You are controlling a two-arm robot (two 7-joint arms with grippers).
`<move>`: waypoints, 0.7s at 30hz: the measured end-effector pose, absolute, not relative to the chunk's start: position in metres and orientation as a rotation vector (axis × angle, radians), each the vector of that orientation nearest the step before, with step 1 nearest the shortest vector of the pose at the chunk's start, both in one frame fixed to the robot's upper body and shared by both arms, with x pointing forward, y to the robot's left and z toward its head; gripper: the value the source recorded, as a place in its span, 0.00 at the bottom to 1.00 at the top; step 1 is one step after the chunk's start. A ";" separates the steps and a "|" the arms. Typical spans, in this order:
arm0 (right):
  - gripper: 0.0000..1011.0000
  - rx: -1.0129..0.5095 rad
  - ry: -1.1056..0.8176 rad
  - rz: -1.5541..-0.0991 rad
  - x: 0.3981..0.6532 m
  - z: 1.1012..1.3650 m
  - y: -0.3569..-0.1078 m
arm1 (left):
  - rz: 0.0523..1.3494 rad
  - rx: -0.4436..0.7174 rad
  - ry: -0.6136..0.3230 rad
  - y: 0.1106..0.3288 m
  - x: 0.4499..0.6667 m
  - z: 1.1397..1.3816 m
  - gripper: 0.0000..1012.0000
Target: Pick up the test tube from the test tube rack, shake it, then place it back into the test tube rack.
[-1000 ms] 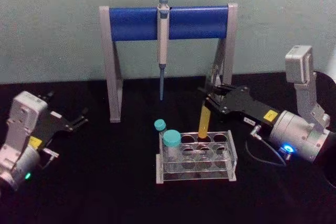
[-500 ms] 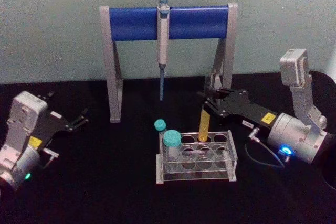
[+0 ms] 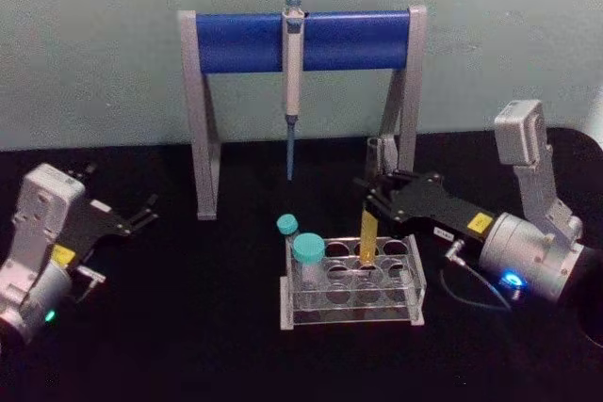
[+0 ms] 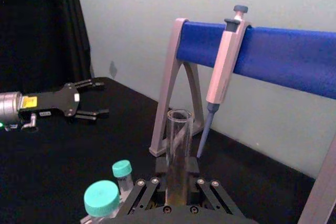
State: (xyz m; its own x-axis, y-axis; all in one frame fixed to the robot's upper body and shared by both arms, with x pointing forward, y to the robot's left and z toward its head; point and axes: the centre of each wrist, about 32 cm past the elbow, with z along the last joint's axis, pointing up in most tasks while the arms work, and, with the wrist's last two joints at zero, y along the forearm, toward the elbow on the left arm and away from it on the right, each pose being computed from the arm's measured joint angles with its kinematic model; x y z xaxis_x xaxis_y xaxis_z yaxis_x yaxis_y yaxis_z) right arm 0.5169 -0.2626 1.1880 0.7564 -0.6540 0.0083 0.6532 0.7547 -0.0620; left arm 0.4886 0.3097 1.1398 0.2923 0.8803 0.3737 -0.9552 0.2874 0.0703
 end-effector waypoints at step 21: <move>0.23 -0.084 0.068 -0.717 0.514 1.169 -0.262 | 1.248 0.304 -0.285 0.310 0.489 1.140 1.00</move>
State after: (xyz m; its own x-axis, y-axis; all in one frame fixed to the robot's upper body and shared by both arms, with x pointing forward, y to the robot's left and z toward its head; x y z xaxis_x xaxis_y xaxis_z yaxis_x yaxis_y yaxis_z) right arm 0.5139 -0.2623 1.1689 0.7515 -0.6589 -0.0337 0.6534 0.7503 -0.1006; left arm 0.4886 0.3097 1.1398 0.2923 0.8803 0.3737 -0.9553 0.2873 0.0702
